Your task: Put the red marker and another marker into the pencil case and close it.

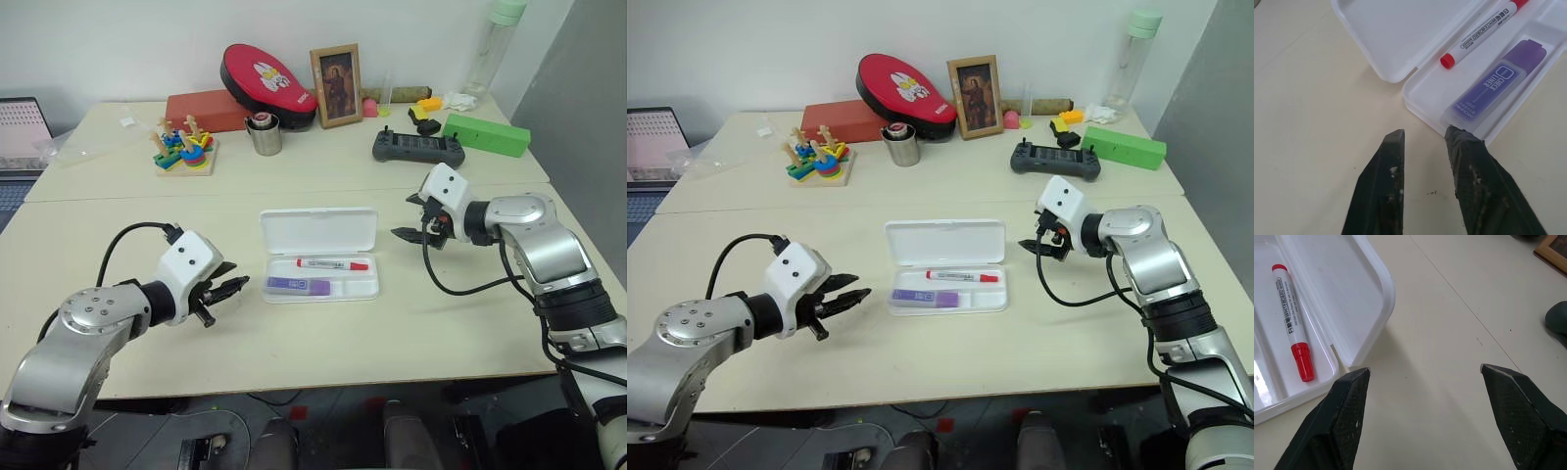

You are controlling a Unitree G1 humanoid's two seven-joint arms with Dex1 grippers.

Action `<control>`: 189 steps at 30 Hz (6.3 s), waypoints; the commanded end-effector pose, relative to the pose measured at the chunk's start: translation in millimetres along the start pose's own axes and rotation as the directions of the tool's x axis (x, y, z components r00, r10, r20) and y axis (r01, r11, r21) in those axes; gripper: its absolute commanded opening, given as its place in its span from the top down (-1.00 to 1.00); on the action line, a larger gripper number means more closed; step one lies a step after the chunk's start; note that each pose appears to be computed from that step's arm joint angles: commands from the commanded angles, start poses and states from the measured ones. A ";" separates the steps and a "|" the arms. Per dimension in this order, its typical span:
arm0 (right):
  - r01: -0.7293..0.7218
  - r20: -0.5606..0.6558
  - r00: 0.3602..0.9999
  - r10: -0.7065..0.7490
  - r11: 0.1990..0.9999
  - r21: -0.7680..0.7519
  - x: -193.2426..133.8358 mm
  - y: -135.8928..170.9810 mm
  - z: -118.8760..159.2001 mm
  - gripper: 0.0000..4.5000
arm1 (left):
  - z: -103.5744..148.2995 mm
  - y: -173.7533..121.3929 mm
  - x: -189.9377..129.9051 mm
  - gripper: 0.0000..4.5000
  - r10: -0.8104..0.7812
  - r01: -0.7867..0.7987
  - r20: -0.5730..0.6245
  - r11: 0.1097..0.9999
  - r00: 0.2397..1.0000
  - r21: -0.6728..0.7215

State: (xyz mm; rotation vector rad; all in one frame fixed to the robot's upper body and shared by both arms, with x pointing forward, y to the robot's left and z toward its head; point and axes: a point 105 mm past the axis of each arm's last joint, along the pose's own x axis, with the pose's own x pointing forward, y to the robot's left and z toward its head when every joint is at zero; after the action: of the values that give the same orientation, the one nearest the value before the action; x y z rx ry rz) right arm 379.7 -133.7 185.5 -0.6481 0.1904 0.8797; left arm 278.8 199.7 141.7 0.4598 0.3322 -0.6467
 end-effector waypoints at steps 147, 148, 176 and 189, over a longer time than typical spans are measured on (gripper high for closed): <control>0.289 -0.157 0.956 -0.249 0.894 0.342 41.3 -68.0 -54.7 -0.99 | 151.2 -25.9 8.7 0.45 -0.290 0.155 0.221 0.863 0.931 0.481; 0.290 -0.162 0.955 -0.248 0.893 0.345 41.0 -67.6 -56.4 -0.99 | 150.9 -25.6 8.5 0.45 -0.288 0.154 0.220 0.864 0.932 0.480; 0.335 -0.153 0.942 -0.300 0.872 0.356 48.8 -66.9 -54.5 -0.39 | 147.8 -25.8 5.7 0.45 -0.273 0.145 0.220 0.873 0.936 0.465; 0.340 -0.139 0.940 -0.311 0.873 0.349 49.3 -68.4 -51.2 0.87 | 148.0 -27.2 6.0 0.45 -0.276 0.147 0.223 0.874 0.935 0.463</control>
State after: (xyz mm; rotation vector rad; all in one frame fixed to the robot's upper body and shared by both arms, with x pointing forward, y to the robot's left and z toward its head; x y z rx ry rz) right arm 463.2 -167.9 133.6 -0.3491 0.3673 0.4694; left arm 291.2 101.3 245.5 0.7439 0.0004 -1.0259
